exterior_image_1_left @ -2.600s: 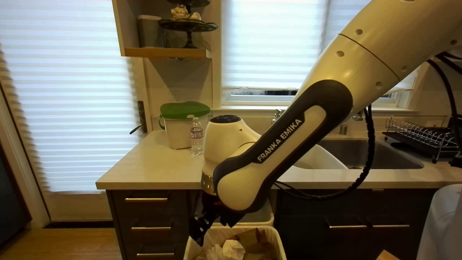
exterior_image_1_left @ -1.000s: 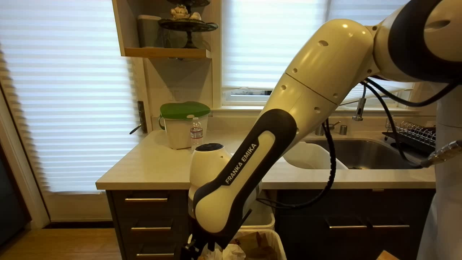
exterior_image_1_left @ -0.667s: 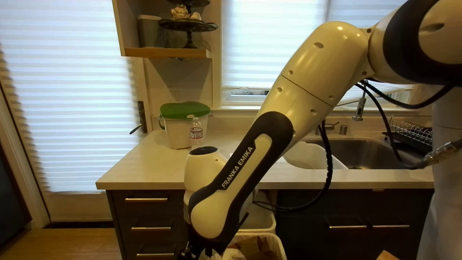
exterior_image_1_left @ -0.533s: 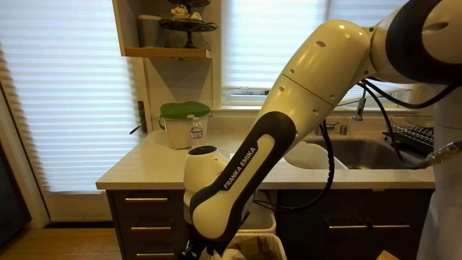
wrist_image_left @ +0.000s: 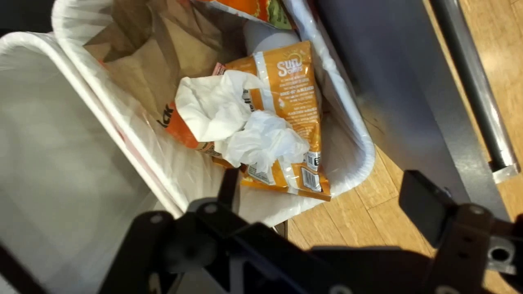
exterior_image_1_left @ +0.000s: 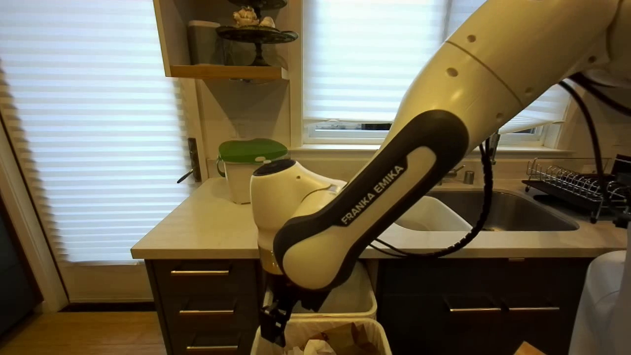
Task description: Open the second drawer from the left
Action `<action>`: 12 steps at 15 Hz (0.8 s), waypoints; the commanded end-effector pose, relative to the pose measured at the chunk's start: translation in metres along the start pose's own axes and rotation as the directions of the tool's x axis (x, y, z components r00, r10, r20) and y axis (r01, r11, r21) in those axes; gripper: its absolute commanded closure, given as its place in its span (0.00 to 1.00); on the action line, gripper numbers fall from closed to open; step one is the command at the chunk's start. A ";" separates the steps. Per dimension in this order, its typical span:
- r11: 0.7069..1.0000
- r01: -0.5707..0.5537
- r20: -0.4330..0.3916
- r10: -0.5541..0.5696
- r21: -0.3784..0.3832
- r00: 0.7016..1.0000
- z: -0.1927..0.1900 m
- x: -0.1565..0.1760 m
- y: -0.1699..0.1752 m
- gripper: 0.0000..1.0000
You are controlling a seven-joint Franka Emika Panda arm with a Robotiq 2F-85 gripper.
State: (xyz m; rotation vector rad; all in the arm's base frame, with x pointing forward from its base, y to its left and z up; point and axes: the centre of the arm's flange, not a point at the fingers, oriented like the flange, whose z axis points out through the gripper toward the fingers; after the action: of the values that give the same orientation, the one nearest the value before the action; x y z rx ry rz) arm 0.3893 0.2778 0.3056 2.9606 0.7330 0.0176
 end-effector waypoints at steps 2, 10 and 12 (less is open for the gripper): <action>0.998 0.025 -0.044 -0.028 -0.059 0.999 -0.060 -0.041 0.003 0.00; 0.984 0.123 -0.112 -0.138 -0.131 0.984 -0.111 -0.059 0.006 0.00; 0.976 0.155 -0.135 -0.176 -0.151 0.975 -0.122 -0.071 0.008 0.00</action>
State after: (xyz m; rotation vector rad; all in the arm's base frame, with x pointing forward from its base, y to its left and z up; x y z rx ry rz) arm 0.3260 0.2476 0.4289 2.7778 0.9547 0.2684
